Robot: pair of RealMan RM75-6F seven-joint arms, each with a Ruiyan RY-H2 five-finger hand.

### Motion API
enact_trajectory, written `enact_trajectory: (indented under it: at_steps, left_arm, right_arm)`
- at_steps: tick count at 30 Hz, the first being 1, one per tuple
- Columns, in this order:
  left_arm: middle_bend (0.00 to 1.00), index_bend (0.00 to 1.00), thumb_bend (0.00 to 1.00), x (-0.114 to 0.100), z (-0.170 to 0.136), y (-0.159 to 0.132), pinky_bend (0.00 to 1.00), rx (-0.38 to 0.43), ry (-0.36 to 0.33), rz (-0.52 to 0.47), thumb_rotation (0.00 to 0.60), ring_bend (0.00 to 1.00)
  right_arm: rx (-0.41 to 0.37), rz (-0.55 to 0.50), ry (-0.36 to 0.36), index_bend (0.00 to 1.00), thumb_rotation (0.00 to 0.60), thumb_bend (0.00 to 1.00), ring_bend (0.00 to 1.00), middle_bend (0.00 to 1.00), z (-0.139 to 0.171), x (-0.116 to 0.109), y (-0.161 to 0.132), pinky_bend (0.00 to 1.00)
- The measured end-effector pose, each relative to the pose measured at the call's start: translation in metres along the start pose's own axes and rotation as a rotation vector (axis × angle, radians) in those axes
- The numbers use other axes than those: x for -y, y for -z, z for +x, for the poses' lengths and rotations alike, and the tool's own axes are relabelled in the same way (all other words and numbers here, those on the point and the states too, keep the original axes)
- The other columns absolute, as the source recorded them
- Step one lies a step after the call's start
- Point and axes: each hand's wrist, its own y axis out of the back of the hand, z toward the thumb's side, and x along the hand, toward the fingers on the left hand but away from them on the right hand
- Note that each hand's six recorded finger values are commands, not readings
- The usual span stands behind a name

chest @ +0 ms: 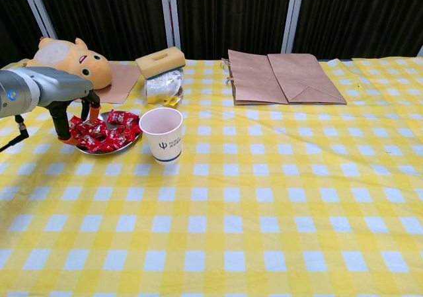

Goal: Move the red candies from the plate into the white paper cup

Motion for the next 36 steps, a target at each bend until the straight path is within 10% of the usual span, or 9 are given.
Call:
enact_trajectory:
  at_steps: [36]
  left_arm:
    - [0.35, 0.39, 0.27, 0.008, 0.021, -0.025, 0.97, 0.009, 0.01, -0.012, 0.6, 0.96]
  right_arm:
    - [0.009, -0.013, -0.005, 0.0, 0.6, 0.42, 0.0, 0.0, 0.0, 0.0, 0.001, 0.0]
